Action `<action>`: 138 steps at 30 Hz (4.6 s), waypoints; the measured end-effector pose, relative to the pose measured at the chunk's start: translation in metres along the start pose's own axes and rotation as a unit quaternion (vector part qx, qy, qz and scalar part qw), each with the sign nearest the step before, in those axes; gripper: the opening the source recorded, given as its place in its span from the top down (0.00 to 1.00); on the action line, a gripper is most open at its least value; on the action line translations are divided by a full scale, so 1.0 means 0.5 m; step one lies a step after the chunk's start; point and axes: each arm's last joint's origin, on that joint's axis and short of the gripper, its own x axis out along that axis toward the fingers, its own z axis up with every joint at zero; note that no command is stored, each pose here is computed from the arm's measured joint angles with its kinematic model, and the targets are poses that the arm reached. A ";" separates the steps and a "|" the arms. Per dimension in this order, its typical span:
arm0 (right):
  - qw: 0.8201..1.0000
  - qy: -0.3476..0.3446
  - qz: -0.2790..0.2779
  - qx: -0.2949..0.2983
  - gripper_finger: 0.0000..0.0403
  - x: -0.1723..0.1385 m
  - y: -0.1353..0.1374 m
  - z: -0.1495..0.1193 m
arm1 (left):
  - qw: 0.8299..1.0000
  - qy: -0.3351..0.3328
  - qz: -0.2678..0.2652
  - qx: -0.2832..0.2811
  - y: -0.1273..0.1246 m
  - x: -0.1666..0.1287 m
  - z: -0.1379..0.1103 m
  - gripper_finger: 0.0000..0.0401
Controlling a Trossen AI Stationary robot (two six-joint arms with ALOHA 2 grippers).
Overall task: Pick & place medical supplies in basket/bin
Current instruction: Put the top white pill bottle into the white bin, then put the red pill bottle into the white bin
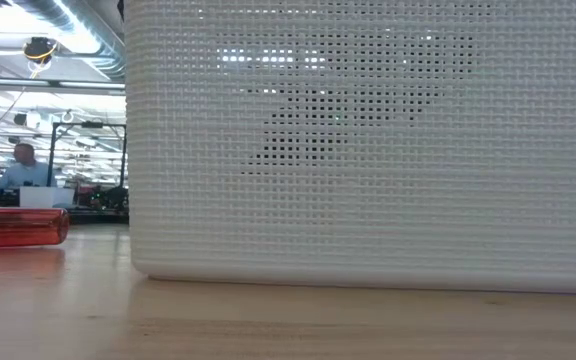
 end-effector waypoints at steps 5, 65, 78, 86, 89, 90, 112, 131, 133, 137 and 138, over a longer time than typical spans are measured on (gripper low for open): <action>1.000 0.000 0.000 0.000 0.45 0.000 0.000 0.000 | 1.000 0.000 0.000 0.000 0.000 0.000 0.000 0.48; 0.986 -0.054 0.034 0.153 0.43 -0.556 -0.131 0.111 | 0.783 0.606 0.044 -0.131 -0.097 0.066 -0.249 0.48; 0.987 -0.050 0.034 0.150 0.43 -0.551 -0.127 0.110 | 0.755 0.645 0.052 -0.106 -0.155 0.076 -0.307 0.48; 0.987 -0.050 0.034 0.150 0.43 -0.551 -0.127 0.110 | 0.765 0.630 0.052 -0.120 -0.164 0.078 -0.308 0.48; 0.987 -0.049 0.034 0.150 0.43 -0.551 -0.127 0.110 | 0.771 0.621 0.064 -0.122 -0.163 0.079 -0.308 0.48; 0.987 -0.049 0.034 0.150 0.43 -0.551 -0.127 0.110 | 0.773 0.619 0.065 -0.121 -0.162 0.080 -0.307 0.48; 0.989 -0.043 0.033 0.134 0.43 -0.550 -0.127 0.108 | 0.740 0.659 0.063 -0.116 -0.173 0.096 -0.339 0.70; 0.988 -0.053 0.033 0.139 0.43 -0.551 -0.127 0.112 | 0.794 0.560 0.223 0.077 -0.142 0.067 -0.100 0.70; 0.989 -0.053 0.033 0.137 0.43 -0.551 -0.127 0.112 | 0.829 0.507 0.211 0.108 -0.146 0.072 -0.072 0.70; 0.988 -0.051 0.033 0.139 0.43 -0.547 -0.125 0.112 | 0.866 0.412 0.185 0.214 -0.157 0.092 -0.030 0.70; 0.988 -0.052 0.034 0.140 0.43 -0.544 -0.123 0.113 | 0.866 0.394 0.178 0.253 -0.159 0.097 -0.024 0.70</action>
